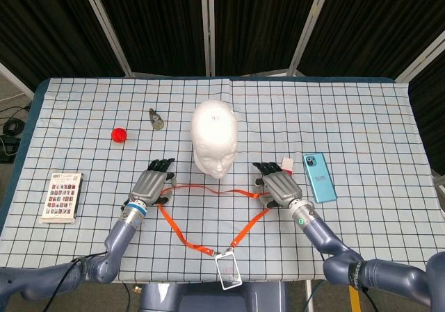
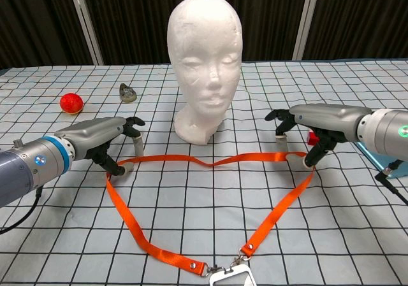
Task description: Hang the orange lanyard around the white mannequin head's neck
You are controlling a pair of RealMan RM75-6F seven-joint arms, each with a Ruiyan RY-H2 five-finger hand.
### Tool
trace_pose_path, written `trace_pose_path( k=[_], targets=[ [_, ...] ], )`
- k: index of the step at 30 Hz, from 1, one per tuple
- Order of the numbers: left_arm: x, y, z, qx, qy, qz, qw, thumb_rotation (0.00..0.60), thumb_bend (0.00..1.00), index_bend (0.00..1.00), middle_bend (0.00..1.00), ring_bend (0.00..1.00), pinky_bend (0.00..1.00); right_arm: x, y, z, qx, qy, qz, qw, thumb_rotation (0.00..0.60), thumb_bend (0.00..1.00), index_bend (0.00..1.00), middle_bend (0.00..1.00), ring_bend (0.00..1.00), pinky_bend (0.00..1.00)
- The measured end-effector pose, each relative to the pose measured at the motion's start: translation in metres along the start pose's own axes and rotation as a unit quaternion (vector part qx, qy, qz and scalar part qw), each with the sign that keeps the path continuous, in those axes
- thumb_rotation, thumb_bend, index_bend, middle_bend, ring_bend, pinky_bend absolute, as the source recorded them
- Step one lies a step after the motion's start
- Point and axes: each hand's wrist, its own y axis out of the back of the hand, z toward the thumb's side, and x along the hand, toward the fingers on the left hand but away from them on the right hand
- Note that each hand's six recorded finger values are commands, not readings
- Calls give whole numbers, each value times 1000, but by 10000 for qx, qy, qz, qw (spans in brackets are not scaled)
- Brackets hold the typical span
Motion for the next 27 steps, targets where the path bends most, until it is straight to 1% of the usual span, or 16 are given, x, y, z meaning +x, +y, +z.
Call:
trace_pose_path(
  k=[5,10,14,18,23,27],
  targets=[
    [1,-2,0,2,12,-30,10000,600,479,530,0,0,0,-1,-2,1,-4,2,11,10000,600,532,728,45,0,0],
    [1,-2,-1,42,29,-18,10000,600,531,606,0,0,0,-1,-2,2,-6,24,4,10000,600,531,729,47,0,0],
    [1,-2,-1,35,32,-2,10000,600,541,701,0,0,0,0,-2,3,-13,41,-7,10000,600,532,729,50,0,0],
    [-2,1,1,7,-10,39,10000,600,541,737,0,0,0,3,0,5,-20,84,-31,10000,600,532,732,55,0,0],
    [-10,9,3,-4,-193,228,9996,600,541,754,0,0,0,9,4,9,-8,207,-87,9997,600,532,738,78,0,0],
    [-23,22,3,-7,-457,486,9978,600,541,763,0,0,0,18,11,16,75,431,-233,9988,600,532,739,85,0,0]
  ],
)
